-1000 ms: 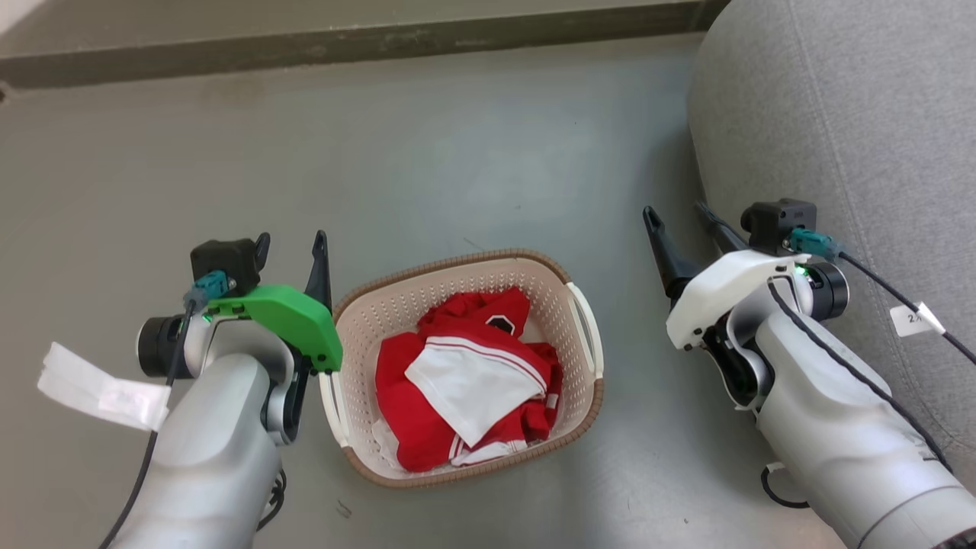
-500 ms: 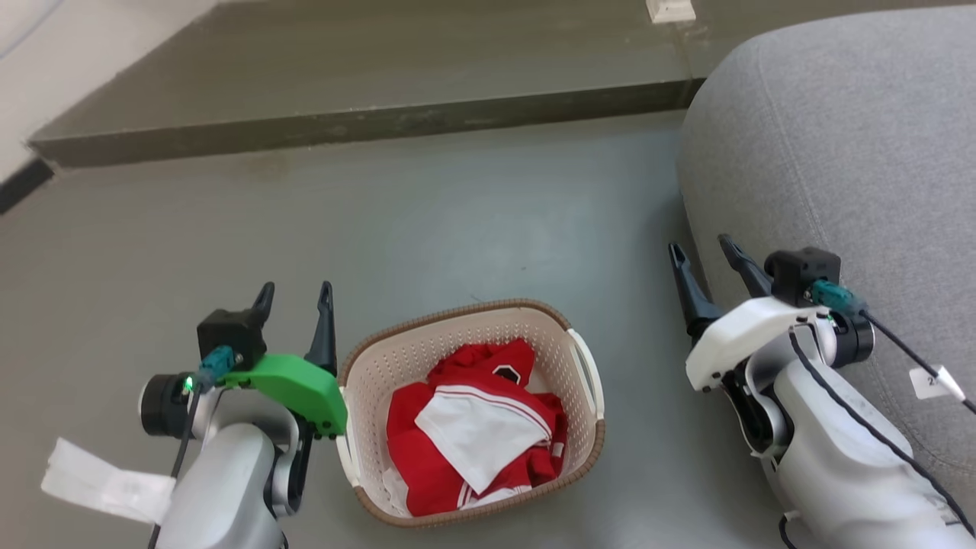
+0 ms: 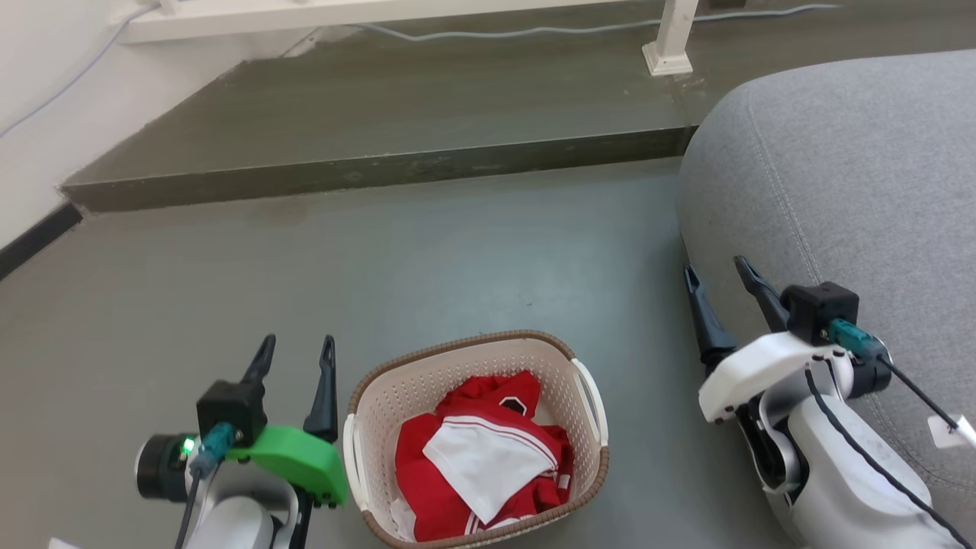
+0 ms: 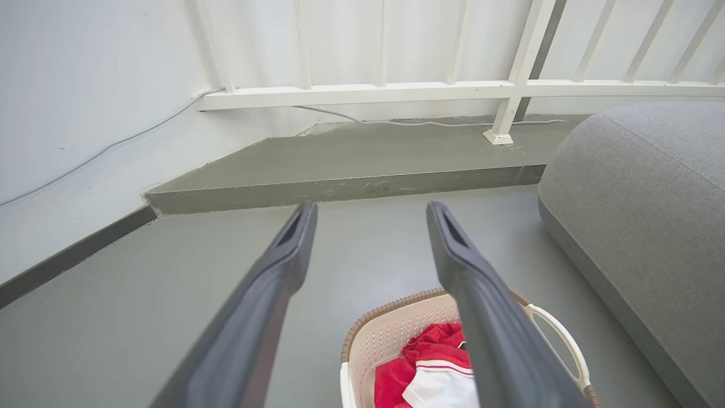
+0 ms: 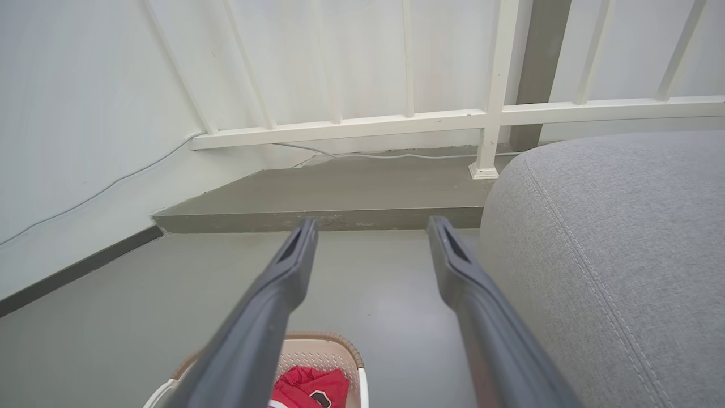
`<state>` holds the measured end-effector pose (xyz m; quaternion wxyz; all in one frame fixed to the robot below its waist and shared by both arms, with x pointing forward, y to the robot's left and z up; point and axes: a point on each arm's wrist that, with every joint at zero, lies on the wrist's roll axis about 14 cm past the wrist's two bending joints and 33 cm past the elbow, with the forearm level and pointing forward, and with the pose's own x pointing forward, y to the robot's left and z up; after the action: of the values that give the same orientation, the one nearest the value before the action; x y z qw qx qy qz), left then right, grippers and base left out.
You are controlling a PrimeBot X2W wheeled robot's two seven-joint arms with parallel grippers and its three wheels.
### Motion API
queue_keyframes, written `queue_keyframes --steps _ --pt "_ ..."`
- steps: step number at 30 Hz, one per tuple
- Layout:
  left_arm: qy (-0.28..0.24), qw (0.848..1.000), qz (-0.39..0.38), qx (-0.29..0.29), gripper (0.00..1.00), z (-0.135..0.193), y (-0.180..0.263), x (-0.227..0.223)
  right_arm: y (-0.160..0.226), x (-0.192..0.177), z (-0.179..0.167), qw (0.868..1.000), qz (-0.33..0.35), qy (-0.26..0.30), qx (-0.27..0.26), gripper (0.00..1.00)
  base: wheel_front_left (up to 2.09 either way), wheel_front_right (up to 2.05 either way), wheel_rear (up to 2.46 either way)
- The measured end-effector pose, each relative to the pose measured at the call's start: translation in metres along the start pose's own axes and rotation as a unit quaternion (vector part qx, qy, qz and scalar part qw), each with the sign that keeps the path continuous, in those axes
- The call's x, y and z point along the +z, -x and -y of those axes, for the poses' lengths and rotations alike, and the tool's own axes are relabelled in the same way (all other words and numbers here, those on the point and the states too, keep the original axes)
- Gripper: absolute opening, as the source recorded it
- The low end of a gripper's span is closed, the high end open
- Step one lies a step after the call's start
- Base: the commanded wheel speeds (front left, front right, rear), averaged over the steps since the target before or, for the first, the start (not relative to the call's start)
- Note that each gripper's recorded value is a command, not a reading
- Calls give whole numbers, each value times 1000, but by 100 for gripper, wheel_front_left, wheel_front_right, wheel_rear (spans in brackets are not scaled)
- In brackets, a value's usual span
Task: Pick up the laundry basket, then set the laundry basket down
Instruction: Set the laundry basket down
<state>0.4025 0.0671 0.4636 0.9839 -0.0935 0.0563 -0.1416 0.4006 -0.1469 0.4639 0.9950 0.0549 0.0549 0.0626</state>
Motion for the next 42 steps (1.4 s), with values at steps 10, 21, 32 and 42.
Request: queue_keyframes --steps 10,21,32,42 --pt "1 999 6 33 100 -16 29 -1 19 -1 3 1000 7 -3 -15 100 0 0 0" --pt "4 998 18 58 100 -21 49 1 32 -4 -2 1000 9 1 -13 100 0 0 0" --pt "-1 997 21 73 100 -26 63 2 40 2 -2 1000 23 9 -16 100 0 0 0" --pt "-3 996 50 77 100 -25 66 19 44 11 -6 999 38 13 -13 100 0 0 0"
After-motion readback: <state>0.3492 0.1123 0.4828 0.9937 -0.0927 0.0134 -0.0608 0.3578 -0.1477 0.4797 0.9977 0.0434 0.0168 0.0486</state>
